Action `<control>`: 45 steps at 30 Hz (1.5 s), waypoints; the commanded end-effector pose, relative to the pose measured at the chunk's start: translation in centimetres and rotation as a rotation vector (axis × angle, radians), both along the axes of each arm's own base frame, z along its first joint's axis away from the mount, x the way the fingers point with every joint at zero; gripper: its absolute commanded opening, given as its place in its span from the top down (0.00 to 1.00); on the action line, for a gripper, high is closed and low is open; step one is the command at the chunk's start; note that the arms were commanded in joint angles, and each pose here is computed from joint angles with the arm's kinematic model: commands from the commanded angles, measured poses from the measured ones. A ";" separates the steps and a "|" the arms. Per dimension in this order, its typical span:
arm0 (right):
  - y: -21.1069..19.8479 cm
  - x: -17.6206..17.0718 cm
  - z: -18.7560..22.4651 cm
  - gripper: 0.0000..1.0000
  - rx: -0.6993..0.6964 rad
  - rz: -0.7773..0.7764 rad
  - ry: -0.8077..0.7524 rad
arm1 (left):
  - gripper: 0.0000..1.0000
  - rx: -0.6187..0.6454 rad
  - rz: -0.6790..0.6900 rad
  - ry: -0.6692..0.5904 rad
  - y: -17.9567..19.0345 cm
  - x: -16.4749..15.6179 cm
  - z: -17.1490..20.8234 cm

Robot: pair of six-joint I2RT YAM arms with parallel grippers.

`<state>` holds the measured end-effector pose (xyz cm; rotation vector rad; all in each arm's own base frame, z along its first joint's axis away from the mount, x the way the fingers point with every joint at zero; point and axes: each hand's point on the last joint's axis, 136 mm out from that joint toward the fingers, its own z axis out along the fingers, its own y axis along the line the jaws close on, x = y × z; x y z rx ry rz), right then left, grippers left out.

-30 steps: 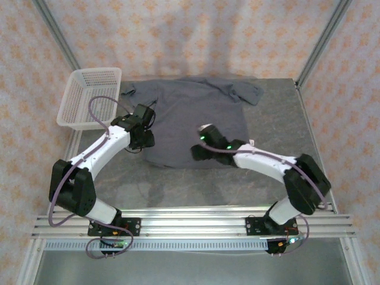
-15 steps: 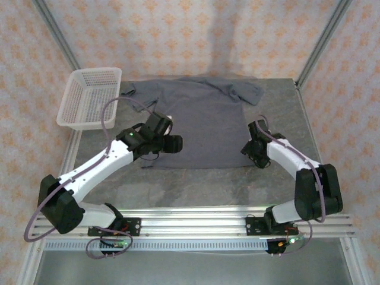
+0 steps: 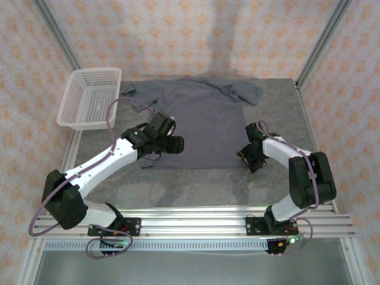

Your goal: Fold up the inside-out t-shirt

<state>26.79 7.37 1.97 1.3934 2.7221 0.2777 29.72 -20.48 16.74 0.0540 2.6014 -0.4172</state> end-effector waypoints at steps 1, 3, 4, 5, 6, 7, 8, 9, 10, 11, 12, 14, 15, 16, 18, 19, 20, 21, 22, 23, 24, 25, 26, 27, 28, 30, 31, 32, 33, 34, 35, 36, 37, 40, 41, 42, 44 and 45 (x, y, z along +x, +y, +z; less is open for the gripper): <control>0.7 0.9 -0.2 0.54 0.028 -0.009 -0.015 | 0.38 0.045 -0.011 0.004 0.4 -0.3 -0.6; 0.6 1.1 0.4 0.59 0.023 0.002 -0.024 | 0.38 0.049 -0.010 0.005 0.5 -0.4 -0.6; 0.6 1.4 0.8 0.60 0.019 0.010 -0.031 | 0.38 0.052 -0.012 0.006 0.5 -0.4 -0.7; 0.6 1.6 1.2 0.63 0.016 0.021 -0.037 | 0.38 0.055 -0.012 0.006 0.6 -0.4 -0.7; 0.6 1.8 1.5 0.66 0.014 0.030 -0.045 | 0.38 0.058 -0.010 0.006 0.6 -0.4 -0.8; 0.7 2.0 1.8 0.68 0.014 0.036 -0.048 | 0.38 0.058 -0.011 0.007 0.6 -0.3 -0.8; 0.7 2.3 2.0 0.70 0.014 0.043 -0.057 | 0.38 0.059 -0.010 0.009 0.6 -0.3 -0.8; 0.7 2.6 2.2 0.71 0.013 0.046 -0.066 | 0.38 0.060 -0.010 0.009 0.6 -0.3 -0.9; 0.8 2.9 2.2 0.72 0.012 0.047 -0.069 | 0.38 0.056 -0.011 0.009 0.5 -0.3 -0.9; 0.8 3.1 2.3 0.73 0.012 0.050 -0.072 | 0.38 0.055 -0.012 0.010 0.5 -0.3 -0.9; 0.9 3.4 2.4 0.74 0.012 0.052 -0.075 | 0.38 0.055 -0.012 0.010 0.5 -0.3 -0.9; 1.1 3.8 2.2 0.80 0.020 0.051 -0.084 | 0.38 0.059 -0.011 0.010 0.5 -0.3 -0.9; 1.1 3.9 2.0 0.83 0.021 0.052 -0.085 | 0.38 0.060 -0.010 0.009 0.6 -0.3 -0.9; 1.2 4.0 1.9 0.85 0.022 0.057 -0.084 | 0.38 0.063 -0.008 0.007 0.7 -0.3 -0.9; 1.2 3.9 1.8 0.86 0.024 0.065 -0.080 | 0.38 0.068 -0.011 0.007 0.8 -0.4 -0.9; 1.2 3.7 1.7 0.85 0.023 0.065 -0.078 | 0.38 0.069 -0.011 0.008 0.8 -0.4 -1.0; 1.0 3.5 1.8 0.85 0.017 0.063 -0.078 | 0.38 0.071 -0.012 0.013 0.8 -0.5 -1.2; 0.8 3.2 1.7 0.83 0.008 0.060 -0.072 | 0.38 0.070 -0.012 0.015 0.8 -0.5 -1.3; 0.6 3.0 1.7 0.81 0.000 0.060 -0.070 | 0.38 0.067 -0.013 0.017 0.7 -0.5 -1.4; 0.5 2.7 1.5 0.80 -0.005 0.059 -0.062 | 0.38 0.064 -0.015 0.021 0.6 -0.6 -1.5; 0.4 2.4 1.3 0.77 -0.007 0.059 -0.051 | 0.38 0.059 -0.016 0.022 0.5 -0.5 -1.5; 0.5 2.0 1.1 0.74 -0.005 0.061 -0.041 | 0.38 0.056 -0.017 0.025 0.4 -0.5 -1.6; 0.4 1.8 1.0 0.72 -0.004 0.060 -0.033 | 0.38 0.055 -0.018 0.025 0.4 -0.5 -1.6; 0.3 1.4 0.8 0.69 -0.006 0.059 -0.025 | 0.38 0.054 -0.017 0.023 0.4 -0.4 -1.5; 0.2 1.0 0.7 0.67 -0.011 0.057 -0.017 | 0.38 0.056 -0.018 0.022 0.3 -0.3 -1.5; -0.1 0.7 0.6 0.67 -0.021 0.056 -0.016 | 0.37 0.057 -0.017 0.021 0.3 -0.3 -1.5; -0.2 0.6 0.6 0.66 -0.026 0.056 -0.017 | 0.37 0.056 -0.016 0.019 0.3 -0.2 -1.4; -0.2 0.7 0.7 0.67 -0.027 0.057 -0.023 | 0.37 0.057 -0.015 0.022 0.3 -0.3 -1.5; -0.2 0.8 0.6 0.68 -0.030 0.058 -0.026 | 0.37 0.057 -0.016 0.023 0.3 -0.3 -1.6; -0.2 0.9 0.5 0.71 -0.030 0.057 -0.029 | 0.37 0.058 -0.016 0.026 0.3 -0.3 -1.7; -0.1 1.2 0.4 0.74 -0.027 0.054 -0.034 | 0.37 0.057 -0.018 0.028 0.2 -0.3 -1.8; 0.0 1.4 0.3 0.79 -0.021 0.055 -0.037 | 0.37 0.058 -0.016 0.031 0.2 -0.3 -1.8; 0.2 1.7 0.4 0.84 -0.013 0.054 -0.043 | 0.37 0.057 -0.018 0.031 0.2 -0.3 -1.8; 0.3 2.5 1.3 1.00 -0.009 0.050 -0.076 | 0.37 0.049 -0.028 0.027 0.1 -0.4 -1.5; 0.3 2.7 1.9 1.00 -0.014 0.050 -0.089 | 0.37 0.038 -0.041 0.023 -0.2 -0.4 -1.4; 0.4 2.9 2.6 1.00 -0.005 0.051 -0.104 | 0.37 0.021 -0.060 0.019 -0.6 -0.5 -1.3; 1.0 3.5 4.6 1.00 0.036 0.039 -0.154 | 0.37 -0.053 -0.129 -0.006 -2.2 -0.6 -0.6; 1.3 3.8 5.6 1.00 0.059 0.024 -0.180 | 0.37 -0.098 -0.174 -0.020 -3.3 -0.8 -0.2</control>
